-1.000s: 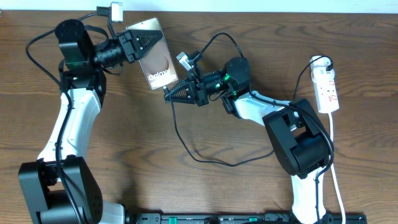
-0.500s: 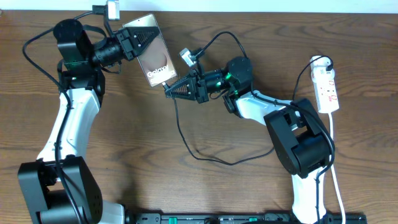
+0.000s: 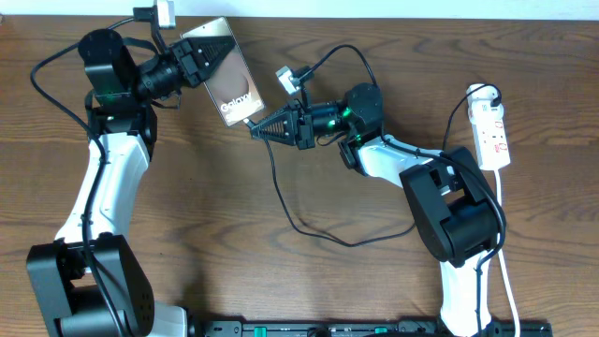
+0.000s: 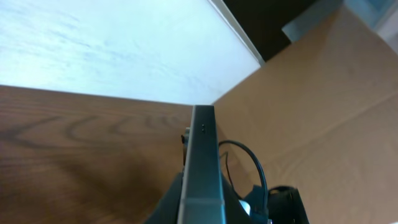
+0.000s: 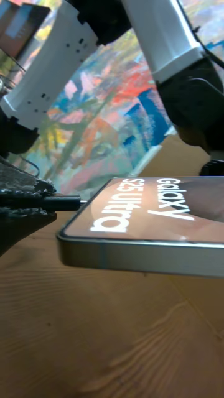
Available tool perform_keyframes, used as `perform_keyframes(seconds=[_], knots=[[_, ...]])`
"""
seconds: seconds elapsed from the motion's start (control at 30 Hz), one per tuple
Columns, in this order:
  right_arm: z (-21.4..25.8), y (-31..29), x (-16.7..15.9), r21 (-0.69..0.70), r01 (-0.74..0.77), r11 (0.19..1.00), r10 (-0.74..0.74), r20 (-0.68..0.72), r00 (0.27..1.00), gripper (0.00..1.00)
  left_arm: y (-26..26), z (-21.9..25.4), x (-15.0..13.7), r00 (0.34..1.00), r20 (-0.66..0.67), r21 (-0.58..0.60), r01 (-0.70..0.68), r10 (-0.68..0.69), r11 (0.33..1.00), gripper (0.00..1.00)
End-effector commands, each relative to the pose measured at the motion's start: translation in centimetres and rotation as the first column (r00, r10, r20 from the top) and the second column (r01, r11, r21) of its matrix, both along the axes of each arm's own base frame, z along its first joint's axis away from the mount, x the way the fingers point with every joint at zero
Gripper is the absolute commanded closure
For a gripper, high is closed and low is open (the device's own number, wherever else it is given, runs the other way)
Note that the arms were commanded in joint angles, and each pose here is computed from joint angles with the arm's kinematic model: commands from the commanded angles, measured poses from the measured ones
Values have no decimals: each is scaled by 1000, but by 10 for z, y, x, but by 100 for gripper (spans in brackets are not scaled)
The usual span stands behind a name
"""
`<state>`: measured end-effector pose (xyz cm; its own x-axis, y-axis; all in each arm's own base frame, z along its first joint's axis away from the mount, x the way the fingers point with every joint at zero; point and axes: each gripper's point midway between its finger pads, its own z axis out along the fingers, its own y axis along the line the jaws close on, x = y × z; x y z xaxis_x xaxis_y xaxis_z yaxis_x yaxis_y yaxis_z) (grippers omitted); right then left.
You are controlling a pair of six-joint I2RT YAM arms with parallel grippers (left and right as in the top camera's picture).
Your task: Plug charger to phone and switch on socket
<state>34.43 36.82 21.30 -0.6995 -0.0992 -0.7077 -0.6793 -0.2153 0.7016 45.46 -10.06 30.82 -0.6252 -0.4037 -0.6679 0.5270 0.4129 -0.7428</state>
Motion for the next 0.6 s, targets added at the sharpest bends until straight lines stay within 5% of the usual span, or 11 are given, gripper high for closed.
perform_keyframes(seconds=[0.0,0.37,0.57], knots=[[12,-2,15,33,66,997,-67,18,998,99,10,8,15,996,-21,-38,-90,90,995,93],[13,-2,21,37,96,995,-96,-7,995,99,22,15,18,993,-16,-63,-121,121,991,93],[20,-1,40,43,191,981,-183,-149,972,99,41,17,21,986,-52,-96,-164,159,982,93]])
